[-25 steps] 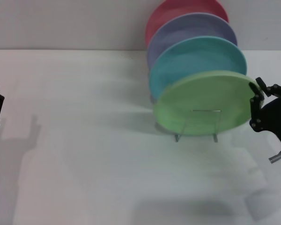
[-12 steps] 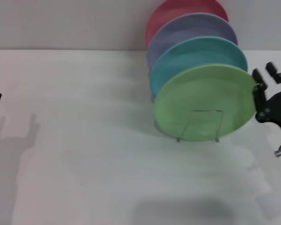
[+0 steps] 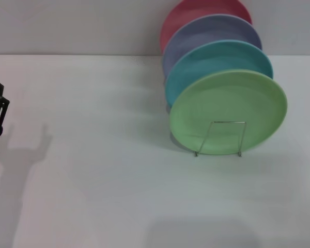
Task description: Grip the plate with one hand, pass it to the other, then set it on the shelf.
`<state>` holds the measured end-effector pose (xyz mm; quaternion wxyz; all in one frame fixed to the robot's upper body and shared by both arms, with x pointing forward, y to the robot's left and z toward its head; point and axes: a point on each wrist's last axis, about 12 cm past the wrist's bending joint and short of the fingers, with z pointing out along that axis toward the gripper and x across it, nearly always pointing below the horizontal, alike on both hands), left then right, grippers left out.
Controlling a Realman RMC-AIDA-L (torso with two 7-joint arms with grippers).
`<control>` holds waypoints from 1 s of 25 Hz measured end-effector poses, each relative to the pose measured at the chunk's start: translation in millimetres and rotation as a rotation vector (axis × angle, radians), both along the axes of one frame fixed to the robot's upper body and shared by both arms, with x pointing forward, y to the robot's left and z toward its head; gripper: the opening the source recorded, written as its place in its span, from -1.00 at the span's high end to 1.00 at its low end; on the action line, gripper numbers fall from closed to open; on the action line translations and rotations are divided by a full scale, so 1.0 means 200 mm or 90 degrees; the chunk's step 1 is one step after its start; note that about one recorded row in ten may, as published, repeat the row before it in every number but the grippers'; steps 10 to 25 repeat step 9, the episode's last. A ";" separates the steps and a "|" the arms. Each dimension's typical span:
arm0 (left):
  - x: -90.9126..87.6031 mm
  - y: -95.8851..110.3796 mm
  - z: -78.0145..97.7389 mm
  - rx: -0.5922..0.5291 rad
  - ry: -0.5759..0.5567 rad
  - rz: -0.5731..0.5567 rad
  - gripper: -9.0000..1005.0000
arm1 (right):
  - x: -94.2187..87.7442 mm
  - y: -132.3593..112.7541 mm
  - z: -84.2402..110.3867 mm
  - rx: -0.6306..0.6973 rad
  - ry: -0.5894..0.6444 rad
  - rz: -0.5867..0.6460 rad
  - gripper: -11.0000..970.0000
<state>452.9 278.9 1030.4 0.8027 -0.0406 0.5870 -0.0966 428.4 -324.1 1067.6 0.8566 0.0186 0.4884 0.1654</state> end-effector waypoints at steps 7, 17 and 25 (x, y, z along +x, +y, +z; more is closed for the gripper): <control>0.04 0.02 0.00 0.030 0.000 -0.039 -0.65 | 0.01 -0.19 -0.06 0.024 0.021 -0.139 0.00; 0.05 0.03 0.00 0.027 0.003 -0.045 -0.65 | 0.01 -0.21 -0.06 0.030 0.021 -0.160 -0.07; 0.05 0.03 0.00 0.027 0.003 -0.045 -0.65 | 0.01 -0.21 -0.06 0.030 0.021 -0.160 -0.07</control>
